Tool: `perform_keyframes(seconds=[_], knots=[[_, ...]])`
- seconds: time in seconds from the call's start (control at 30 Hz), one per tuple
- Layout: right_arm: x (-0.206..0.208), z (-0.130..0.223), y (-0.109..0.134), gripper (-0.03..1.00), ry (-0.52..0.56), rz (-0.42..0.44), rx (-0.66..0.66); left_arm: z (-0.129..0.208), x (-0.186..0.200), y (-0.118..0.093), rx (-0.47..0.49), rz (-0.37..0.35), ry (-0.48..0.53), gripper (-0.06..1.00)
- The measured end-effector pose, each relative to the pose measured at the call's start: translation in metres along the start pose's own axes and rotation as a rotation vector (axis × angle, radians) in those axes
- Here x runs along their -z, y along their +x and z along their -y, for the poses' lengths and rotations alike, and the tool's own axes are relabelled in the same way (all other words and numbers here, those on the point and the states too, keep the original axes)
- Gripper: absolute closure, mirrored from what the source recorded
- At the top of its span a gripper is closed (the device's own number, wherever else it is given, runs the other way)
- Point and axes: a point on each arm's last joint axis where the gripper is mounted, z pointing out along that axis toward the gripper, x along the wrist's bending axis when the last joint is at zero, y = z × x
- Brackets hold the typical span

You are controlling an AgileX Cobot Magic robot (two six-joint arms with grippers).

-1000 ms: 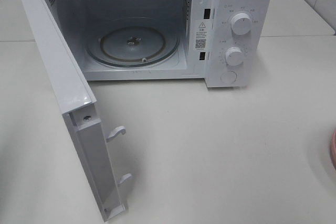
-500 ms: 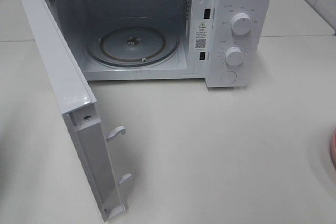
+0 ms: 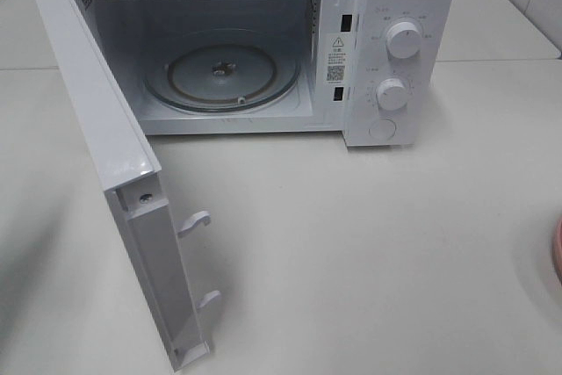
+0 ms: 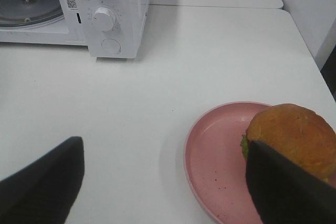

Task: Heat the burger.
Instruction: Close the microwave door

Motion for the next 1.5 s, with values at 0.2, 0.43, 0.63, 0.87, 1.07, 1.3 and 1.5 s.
perform_keyframes(seconds=[0.2,0.43,0.63,0.87,1.07,1.3,1.5], knots=[[0.0,0.0,0.0,0.2,0.0,0.0,0.0,0.002,-0.018,-0.005,0.006,0.109,-0.005,0.94],[0.0,0.0,0.0,0.2,0.0,0.0,0.0,0.008,-0.036,-0.01,0.002,0.173,0.029,0.94],[0.0,0.0,0.0,0.2,0.0,0.0,0.0,0.013,-0.054,-0.031,-0.019,0.27,0.061,0.94],[0.0,0.0,0.0,0.21,0.0,0.0,0.0,0.011,-0.074,-0.046,0.002,0.302,0.063,0.94],[0.0,0.0,0.0,0.21,0.0,0.0,0.0,0.003,-0.088,-0.07,-0.007,0.379,0.033,0.94],[0.0,0.0,0.0,0.21,0.0,0.0,0.0,0.001,-0.108,-0.09,0.021,0.391,0.015,0.94],[0.0,0.0,0.0,0.21,0.0,0.0,0.0,0.009,-0.126,-0.111,0.023,0.38,0.035,0.94]])
